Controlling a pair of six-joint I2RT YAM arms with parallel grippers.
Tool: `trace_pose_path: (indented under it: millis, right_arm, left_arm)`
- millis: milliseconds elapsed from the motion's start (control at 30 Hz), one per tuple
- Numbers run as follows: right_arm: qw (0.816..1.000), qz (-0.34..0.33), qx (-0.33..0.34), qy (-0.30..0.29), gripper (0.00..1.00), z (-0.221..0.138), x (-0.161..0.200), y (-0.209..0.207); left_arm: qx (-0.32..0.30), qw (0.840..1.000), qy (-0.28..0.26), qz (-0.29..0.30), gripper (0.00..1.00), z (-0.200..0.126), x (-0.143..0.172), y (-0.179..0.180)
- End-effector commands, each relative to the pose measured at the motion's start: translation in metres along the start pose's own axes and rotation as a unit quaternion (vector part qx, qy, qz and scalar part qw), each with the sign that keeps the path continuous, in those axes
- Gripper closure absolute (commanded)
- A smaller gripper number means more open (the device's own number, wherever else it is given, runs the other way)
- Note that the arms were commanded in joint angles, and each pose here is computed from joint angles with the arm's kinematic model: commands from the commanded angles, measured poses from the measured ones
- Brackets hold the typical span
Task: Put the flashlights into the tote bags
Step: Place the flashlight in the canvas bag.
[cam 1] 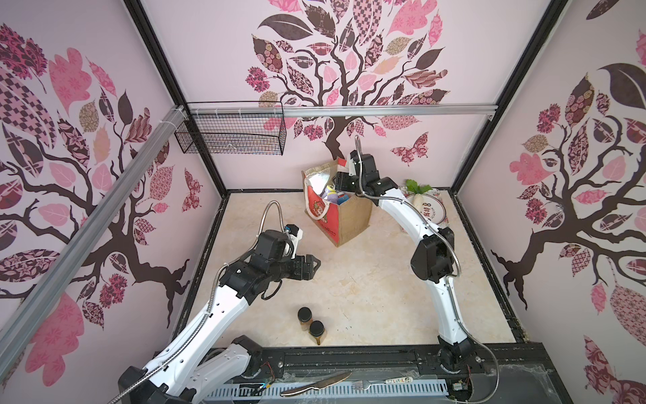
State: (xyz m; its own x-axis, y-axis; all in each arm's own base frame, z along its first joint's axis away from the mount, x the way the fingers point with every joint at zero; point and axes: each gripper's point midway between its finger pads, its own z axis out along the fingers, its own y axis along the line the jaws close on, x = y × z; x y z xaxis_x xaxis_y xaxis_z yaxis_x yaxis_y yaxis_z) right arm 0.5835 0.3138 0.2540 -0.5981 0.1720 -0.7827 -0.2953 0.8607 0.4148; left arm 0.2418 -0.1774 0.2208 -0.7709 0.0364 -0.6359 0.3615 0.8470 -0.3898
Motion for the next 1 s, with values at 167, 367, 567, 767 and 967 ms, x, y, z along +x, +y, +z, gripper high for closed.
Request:
trace_pose_path:
  millis: [167,367,567,767,967]
  right_arm:
    - [0.998,-0.033,-0.016,-0.060,0.21,-0.057,-0.050,0.029]
    - [0.997,-0.050,-0.004,-0.055,0.12,-0.087,-0.043,0.038]
    - [0.996,-0.063,0.009,-0.062,0.02,-0.121,-0.038,0.046]
    - [0.993,-0.078,0.032,-0.076,0.00,-0.158,-0.035,0.051]
    - [0.992,-0.063,0.049,-0.098,0.00,-0.204,-0.023,0.039]
  left_arm:
    - [-0.014,0.998,-0.053,0.017,0.16,-0.020,-0.024,-0.002]
    - [-0.069,0.995,-0.063,0.036,0.09,-0.030,-0.025,0.016]
    - [-0.077,0.993,-0.077,0.044,0.02,-0.043,-0.023,0.018]
    - [-0.069,0.993,-0.085,0.040,0.02,-0.053,-0.014,0.018]
    - [-0.083,0.993,-0.073,0.044,0.02,-0.061,-0.002,0.024]
